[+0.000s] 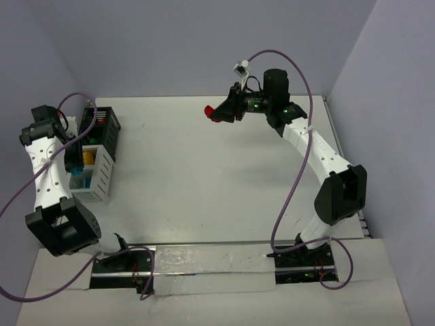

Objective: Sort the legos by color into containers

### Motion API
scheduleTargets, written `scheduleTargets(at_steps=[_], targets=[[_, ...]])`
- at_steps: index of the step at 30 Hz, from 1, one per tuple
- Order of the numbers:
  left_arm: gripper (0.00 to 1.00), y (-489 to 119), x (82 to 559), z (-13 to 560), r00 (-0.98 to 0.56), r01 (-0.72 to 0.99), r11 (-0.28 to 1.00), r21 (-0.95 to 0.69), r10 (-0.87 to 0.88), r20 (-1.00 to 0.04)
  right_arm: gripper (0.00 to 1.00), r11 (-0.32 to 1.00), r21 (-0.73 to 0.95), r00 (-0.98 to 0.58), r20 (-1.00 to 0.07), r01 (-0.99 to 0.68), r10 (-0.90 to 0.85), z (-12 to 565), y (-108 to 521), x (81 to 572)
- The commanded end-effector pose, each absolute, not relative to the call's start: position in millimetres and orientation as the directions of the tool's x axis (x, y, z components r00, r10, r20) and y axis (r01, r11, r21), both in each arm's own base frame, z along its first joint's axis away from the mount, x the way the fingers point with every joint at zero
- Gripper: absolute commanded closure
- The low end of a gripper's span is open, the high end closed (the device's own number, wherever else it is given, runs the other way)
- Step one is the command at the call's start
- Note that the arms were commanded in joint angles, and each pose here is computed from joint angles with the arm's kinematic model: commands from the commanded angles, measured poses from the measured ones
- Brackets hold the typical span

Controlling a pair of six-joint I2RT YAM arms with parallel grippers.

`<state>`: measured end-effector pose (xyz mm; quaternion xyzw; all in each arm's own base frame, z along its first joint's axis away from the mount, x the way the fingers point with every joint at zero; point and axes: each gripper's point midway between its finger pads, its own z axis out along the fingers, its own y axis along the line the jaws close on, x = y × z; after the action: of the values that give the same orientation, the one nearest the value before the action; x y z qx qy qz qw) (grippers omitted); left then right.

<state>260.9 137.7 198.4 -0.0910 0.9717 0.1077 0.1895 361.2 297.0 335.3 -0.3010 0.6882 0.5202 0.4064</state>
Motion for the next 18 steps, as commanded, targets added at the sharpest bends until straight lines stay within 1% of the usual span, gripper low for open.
scheduleTargets(at_steps=[1,5,7,10,12,13,15,16,18], targets=[[1.00,145.1,256.5,186.8,-0.920,-0.235,0.954,0.185,-0.157,-0.358,1.00,0.280,0.392,-0.402,-0.915,-0.876,0.023,362.2,292.2,355.8],[1.00,145.0,251.9,174.7,-0.932,-0.225,0.959,0.174,-0.159,-0.327,1.00,0.284,0.391,-0.402,-0.915,-0.875,0.020,360.3,292.1,356.8],[0.94,143.8,248.9,167.2,-0.938,-0.219,0.961,0.167,-0.161,-0.307,1.00,0.283,0.392,-0.404,-0.915,-0.875,0.019,359.4,292.6,357.5],[0.73,140.9,246.0,162.2,-0.946,-0.196,0.969,0.151,-0.146,-0.291,1.00,0.283,0.389,-0.401,-0.916,-0.877,0.015,359.3,292.9,358.6],[0.59,136.9,246.9,163.9,-0.945,-0.176,0.976,0.130,-0.130,-0.300,1.00,0.281,0.383,-0.396,-0.918,-0.880,0.010,358.8,293.5,358.7],[0.48,136.3,247.0,165.7,-0.945,-0.167,0.977,0.130,-0.121,-0.303,1.00,0.282,0.381,-0.394,-0.919,-0.881,0.008,358.6,293.0,359.0],[0.32,134.3,250.6,173.3,-0.942,-0.144,0.983,0.117,-0.100,-0.320,1.00,0.285,0.375,-0.390,-0.921,-0.882,0.002,356.7,292.5,359.2],[0.28,134.0,252.0,176.3,-0.941,-0.140,0.983,0.116,-0.096,-0.325,1.00,0.283,0.371,-0.387,-0.922,-0.884,0.000,356.4,292.8,358.9],[0.26,136.4,256.1,184.9,-0.937,-0.132,0.984,0.123,-0.084,-0.338,1.00,0.284,0.366,-0.383,-0.924,-0.886,-0.005,354.9,293.6,358.2]])
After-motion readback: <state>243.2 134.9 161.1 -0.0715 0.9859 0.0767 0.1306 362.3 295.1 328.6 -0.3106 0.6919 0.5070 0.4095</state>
